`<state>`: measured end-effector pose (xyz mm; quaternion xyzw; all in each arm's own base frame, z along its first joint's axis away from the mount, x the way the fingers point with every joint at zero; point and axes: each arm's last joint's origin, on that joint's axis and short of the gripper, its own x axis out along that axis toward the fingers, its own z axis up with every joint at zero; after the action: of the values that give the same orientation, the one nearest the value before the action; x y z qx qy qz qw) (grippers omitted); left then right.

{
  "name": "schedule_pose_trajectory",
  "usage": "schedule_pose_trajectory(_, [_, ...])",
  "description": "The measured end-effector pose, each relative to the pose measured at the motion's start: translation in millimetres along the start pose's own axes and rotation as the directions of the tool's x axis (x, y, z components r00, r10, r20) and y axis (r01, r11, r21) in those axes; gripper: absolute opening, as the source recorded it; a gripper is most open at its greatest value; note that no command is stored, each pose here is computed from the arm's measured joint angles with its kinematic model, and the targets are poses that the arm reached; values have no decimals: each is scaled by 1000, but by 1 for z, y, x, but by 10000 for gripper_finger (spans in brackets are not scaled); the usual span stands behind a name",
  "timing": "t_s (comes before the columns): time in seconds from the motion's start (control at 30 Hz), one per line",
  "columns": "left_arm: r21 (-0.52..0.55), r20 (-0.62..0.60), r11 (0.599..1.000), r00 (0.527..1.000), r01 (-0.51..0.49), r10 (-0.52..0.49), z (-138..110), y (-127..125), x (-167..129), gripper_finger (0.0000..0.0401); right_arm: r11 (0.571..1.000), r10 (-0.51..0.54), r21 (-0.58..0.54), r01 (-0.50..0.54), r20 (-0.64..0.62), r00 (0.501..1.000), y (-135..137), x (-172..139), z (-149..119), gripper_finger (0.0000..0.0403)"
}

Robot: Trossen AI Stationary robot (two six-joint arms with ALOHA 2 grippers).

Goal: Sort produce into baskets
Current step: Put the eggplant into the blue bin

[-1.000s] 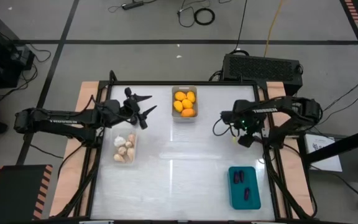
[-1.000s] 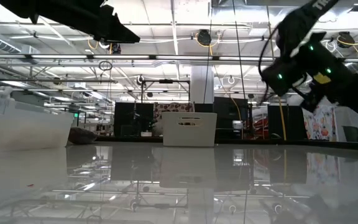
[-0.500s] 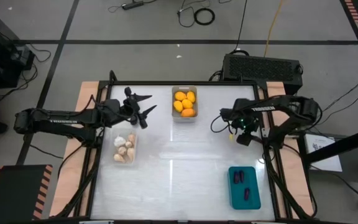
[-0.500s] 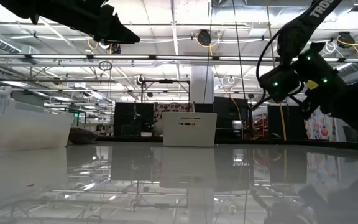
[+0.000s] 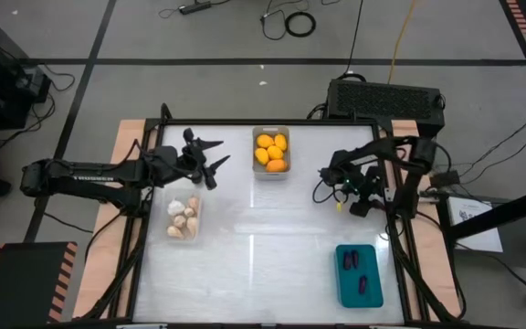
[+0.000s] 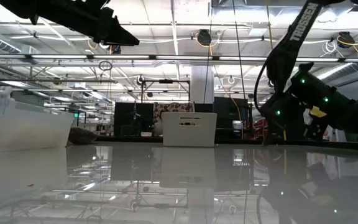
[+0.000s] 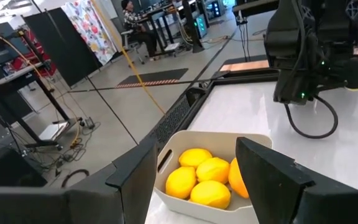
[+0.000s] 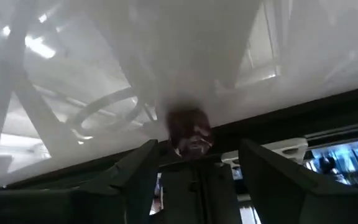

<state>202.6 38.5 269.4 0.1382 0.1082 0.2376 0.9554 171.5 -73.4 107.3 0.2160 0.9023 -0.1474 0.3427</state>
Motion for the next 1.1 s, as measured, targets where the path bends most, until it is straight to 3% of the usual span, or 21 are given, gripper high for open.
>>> schedule_pose_trajectory(0.43, [8,-19,1000,1000,5,-5,-2,0,0,226,999,24,-33,-25,-19,1000,2,1,6,206])
schedule_pose_trajectory(0.87, [8,-20,1000,1000,5,-5,-2,-1,0,226,999,38,-35,-37,32,999,3,1,11,98])
schedule_pose_trajectory(1.1, [8,-19,1000,1000,4,-4,-2,0,0,226,999,33,-34,-32,18,999,2,-4,9,64])
